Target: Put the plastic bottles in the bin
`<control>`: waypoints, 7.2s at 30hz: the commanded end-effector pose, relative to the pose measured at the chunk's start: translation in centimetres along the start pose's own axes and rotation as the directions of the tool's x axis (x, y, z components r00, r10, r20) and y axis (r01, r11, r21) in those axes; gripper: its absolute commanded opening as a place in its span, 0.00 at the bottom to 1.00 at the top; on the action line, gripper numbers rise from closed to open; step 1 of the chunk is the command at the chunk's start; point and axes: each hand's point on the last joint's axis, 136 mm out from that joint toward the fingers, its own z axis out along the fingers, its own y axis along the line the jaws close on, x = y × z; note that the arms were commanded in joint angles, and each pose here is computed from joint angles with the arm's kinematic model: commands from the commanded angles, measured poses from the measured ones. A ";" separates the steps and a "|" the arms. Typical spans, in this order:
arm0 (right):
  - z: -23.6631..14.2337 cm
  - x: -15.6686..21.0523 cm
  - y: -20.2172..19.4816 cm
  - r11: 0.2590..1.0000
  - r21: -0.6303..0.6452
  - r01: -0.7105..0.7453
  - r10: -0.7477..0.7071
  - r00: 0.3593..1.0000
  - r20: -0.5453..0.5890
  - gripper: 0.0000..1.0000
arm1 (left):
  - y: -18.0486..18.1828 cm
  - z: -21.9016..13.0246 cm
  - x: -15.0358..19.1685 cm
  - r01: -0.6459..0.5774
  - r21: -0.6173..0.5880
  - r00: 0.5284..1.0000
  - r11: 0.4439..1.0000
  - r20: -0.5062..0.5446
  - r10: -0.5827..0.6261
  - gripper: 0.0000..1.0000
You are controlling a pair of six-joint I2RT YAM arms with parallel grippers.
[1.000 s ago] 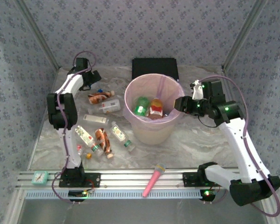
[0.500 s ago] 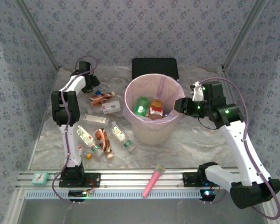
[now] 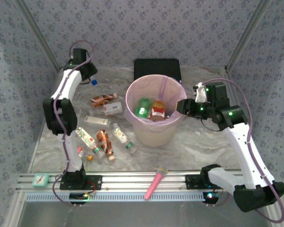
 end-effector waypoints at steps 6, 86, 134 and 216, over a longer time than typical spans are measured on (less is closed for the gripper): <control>-0.3 -0.6 2.6 0.994 -0.087 0.059 -0.055 0.998 0.038 0.46 | -13.1 -21.5 -0.7 -0.310 0.295 0.932 0.904 0.283 0.228 0.47; 2.6 -0.2 1.6 0.991 -0.011 0.134 -0.134 0.991 0.005 0.45 | 6.1 -17.4 15.3 -0.200 0.121 0.955 0.972 -0.196 0.221 0.94; 4.0 0.6 0.4 0.996 0.004 0.092 -0.092 0.995 -0.030 0.46 | 3.4 5.0 17.1 -0.513 0.289 0.653 0.808 -0.479 0.586 0.82; 2.8 0.1 2.3 0.993 -0.057 0.104 -0.103 0.995 0.007 0.46 | -13.2 -24.7 30.0 -0.741 0.585 0.282 0.329 -0.172 0.944 0.38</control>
